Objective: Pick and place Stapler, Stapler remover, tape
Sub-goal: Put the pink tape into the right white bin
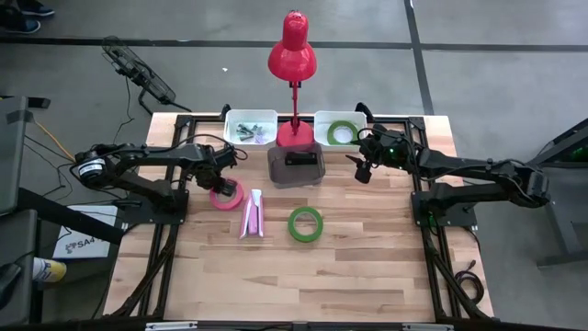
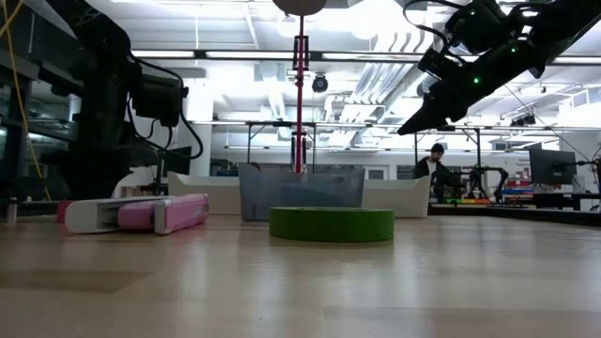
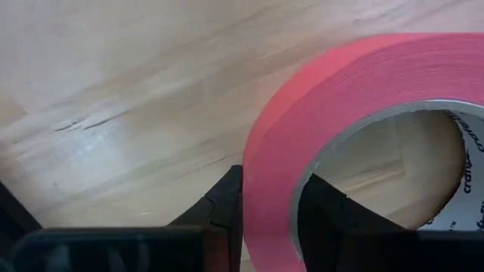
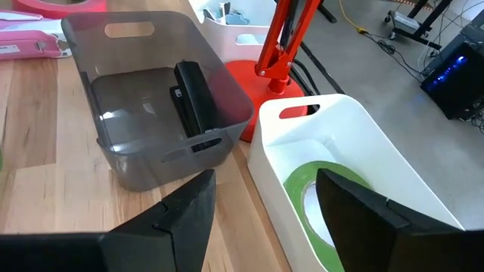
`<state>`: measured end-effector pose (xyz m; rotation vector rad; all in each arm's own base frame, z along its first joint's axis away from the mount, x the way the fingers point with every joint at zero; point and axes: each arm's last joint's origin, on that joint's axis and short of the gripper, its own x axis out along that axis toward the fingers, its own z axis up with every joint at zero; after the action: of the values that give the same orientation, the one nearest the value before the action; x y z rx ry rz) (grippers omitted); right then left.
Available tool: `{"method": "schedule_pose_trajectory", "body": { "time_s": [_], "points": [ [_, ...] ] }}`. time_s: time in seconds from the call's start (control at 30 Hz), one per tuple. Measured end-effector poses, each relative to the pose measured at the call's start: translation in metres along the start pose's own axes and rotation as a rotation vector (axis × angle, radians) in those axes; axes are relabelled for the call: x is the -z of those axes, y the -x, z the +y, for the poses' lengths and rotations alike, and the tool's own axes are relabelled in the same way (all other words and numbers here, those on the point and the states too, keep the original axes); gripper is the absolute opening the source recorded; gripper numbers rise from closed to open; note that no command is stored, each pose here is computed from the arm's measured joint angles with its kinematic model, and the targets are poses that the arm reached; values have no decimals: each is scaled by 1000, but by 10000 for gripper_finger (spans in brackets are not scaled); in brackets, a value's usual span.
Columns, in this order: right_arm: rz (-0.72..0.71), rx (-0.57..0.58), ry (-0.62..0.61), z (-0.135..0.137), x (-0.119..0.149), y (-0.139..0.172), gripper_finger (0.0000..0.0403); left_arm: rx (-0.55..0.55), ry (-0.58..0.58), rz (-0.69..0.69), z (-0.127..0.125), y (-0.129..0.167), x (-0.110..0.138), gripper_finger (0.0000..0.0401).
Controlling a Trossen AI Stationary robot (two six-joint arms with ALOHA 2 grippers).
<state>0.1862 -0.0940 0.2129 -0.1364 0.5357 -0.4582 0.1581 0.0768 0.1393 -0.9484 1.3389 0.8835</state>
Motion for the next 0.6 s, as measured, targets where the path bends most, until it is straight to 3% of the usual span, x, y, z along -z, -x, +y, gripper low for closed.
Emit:
{"method": "schedule_pose_trajectory", "body": {
  "time_s": [0.6],
  "points": [
    [1, 0, -22, 0, 0, 0, 220, -38, -96, -63, -8, 18, -10, 81]
  ]
}}
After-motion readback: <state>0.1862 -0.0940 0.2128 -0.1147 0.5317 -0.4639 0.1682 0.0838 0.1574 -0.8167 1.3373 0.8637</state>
